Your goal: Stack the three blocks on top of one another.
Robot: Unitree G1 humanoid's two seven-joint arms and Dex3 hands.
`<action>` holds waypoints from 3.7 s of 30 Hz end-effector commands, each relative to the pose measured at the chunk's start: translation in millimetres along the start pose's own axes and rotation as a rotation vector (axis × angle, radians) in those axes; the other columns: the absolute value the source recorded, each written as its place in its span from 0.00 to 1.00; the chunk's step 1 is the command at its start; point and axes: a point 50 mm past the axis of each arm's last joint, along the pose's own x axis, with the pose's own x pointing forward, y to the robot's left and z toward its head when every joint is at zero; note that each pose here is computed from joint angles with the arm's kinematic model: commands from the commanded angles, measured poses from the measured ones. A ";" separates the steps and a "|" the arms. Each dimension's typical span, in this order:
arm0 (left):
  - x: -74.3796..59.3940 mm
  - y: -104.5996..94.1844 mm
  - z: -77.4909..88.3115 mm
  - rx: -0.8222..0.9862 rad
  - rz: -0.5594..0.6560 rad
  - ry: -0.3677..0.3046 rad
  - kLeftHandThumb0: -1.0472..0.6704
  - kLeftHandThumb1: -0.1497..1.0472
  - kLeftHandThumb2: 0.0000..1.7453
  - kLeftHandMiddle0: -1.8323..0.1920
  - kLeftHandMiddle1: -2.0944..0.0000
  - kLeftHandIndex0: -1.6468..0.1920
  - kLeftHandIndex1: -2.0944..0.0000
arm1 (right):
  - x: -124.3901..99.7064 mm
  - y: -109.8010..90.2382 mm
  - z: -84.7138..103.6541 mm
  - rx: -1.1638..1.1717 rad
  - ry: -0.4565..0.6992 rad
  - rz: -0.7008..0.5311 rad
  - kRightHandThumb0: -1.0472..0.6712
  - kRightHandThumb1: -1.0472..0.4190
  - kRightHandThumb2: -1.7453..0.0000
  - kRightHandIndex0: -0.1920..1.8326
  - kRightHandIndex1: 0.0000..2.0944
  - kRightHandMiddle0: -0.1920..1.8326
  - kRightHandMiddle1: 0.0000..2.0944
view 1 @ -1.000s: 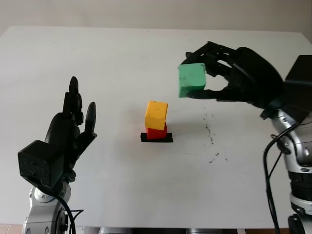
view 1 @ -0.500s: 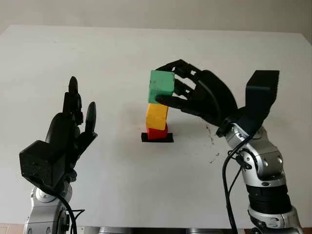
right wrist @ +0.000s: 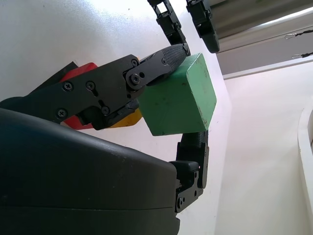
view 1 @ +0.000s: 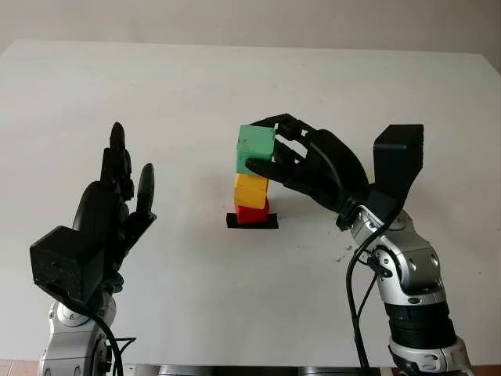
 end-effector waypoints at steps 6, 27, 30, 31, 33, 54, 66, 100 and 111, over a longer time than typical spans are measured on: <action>-2.8 -0.7 0.9 0.014 0.009 0.001 0.22 1.00 0.38 1.00 0.98 0.99 0.98 | -3.3 -4.0 3.3 -0.005 -0.003 0.002 0.37 0.06 0.97 0.17 0.02 0.22 0.76; -2.9 -3.0 0.0 0.031 0.015 0.002 0.22 1.00 0.39 0.99 0.97 0.99 0.97 | -5.2 -3.6 -1.7 -0.017 0.019 0.019 0.38 0.08 0.97 0.18 0.03 0.24 0.74; -3.0 -2.7 0.0 0.030 0.012 0.004 0.22 1.00 0.39 0.99 0.97 0.99 0.97 | -4.6 -3.2 -2.3 -0.033 0.012 0.019 0.38 0.08 0.97 0.18 0.03 0.24 0.74; -3.0 -2.6 0.0 0.030 0.012 0.003 0.22 1.00 0.39 0.99 0.97 0.99 0.97 | -4.4 -3.1 -2.4 -0.034 0.011 0.020 0.38 0.08 0.97 0.18 0.03 0.24 0.75; -3.0 -2.2 -0.4 0.037 0.013 0.006 0.22 1.00 0.39 0.99 0.97 0.99 0.97 | -4.2 -2.9 -2.5 -0.042 0.008 0.022 0.38 0.08 0.97 0.18 0.02 0.24 0.75; -4.1 -2.8 -0.8 0.029 0.011 0.007 0.22 1.00 0.39 0.99 0.97 0.98 0.97 | -5.2 -4.6 -5.7 -0.187 0.041 0.079 0.27 0.13 0.97 0.12 0.02 0.12 0.48; -4.3 -3.3 -0.5 0.025 0.020 0.012 0.22 1.00 0.39 0.99 0.97 0.98 0.97 | -10.7 -9.0 -3.8 -0.238 0.025 0.135 0.17 0.14 0.97 0.00 0.00 0.04 0.19; -2.9 -0.3 -9.9 -0.058 0.016 0.015 0.24 1.00 0.38 0.98 0.97 0.98 0.97 | -56.5 -40.8 -50.9 0.070 -0.106 -0.411 0.29 0.00 0.68 0.00 0.00 0.01 0.01; -7.4 0.5 -20.9 -0.162 -0.014 -0.086 0.18 1.00 0.38 0.97 0.97 0.96 0.97 | -56.4 -20.3 -61.8 0.135 -0.036 -0.352 0.21 0.00 0.64 0.00 0.00 0.00 0.00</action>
